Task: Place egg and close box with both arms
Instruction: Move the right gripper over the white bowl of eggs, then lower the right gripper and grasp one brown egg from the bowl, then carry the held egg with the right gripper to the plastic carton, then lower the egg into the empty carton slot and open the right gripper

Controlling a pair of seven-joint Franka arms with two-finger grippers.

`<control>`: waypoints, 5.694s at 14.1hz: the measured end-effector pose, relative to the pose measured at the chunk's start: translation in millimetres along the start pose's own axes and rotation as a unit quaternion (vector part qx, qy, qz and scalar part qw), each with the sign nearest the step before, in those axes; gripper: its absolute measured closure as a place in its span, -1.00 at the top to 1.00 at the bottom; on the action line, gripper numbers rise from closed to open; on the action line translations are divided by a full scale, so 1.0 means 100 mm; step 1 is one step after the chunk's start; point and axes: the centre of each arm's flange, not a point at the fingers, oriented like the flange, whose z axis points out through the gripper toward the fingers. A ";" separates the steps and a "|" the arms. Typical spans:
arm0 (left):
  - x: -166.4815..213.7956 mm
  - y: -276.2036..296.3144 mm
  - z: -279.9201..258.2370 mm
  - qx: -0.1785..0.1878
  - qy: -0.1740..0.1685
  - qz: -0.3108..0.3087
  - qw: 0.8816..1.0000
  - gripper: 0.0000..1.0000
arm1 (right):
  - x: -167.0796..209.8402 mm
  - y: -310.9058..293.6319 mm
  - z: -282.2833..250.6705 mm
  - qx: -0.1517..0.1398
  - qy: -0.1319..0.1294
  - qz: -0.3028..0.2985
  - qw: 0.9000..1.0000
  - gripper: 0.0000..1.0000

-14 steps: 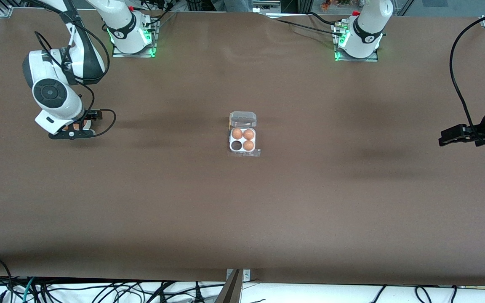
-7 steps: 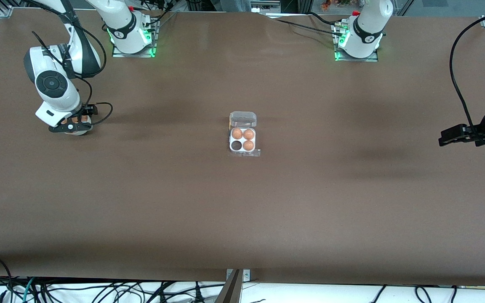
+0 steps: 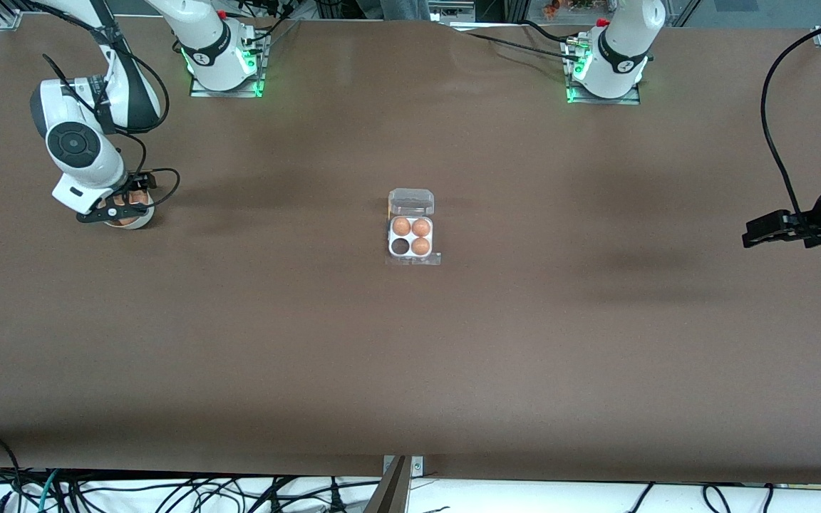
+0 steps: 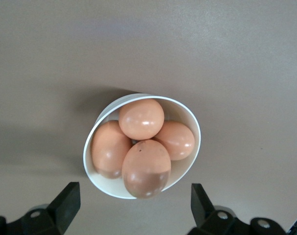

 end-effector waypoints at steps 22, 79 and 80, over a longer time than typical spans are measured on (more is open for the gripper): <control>0.00 0.00 0.00 0.000 0.000 0.000 1.000 1.00 | 0.08 0.07 0.08 -0.002 0.005 0.000 1.000 -0.06; 0.01 0.00 -0.03 0.000 0.004 0.000 1.000 1.00 | 2.05 -4.45 -2.64 0.253 0.020 0.243 0.936 -0.06; 0.01 0.00 -0.03 0.000 0.004 0.000 1.000 1.00 | 2.05 -4.51 -2.61 0.254 0.022 0.241 0.936 -0.06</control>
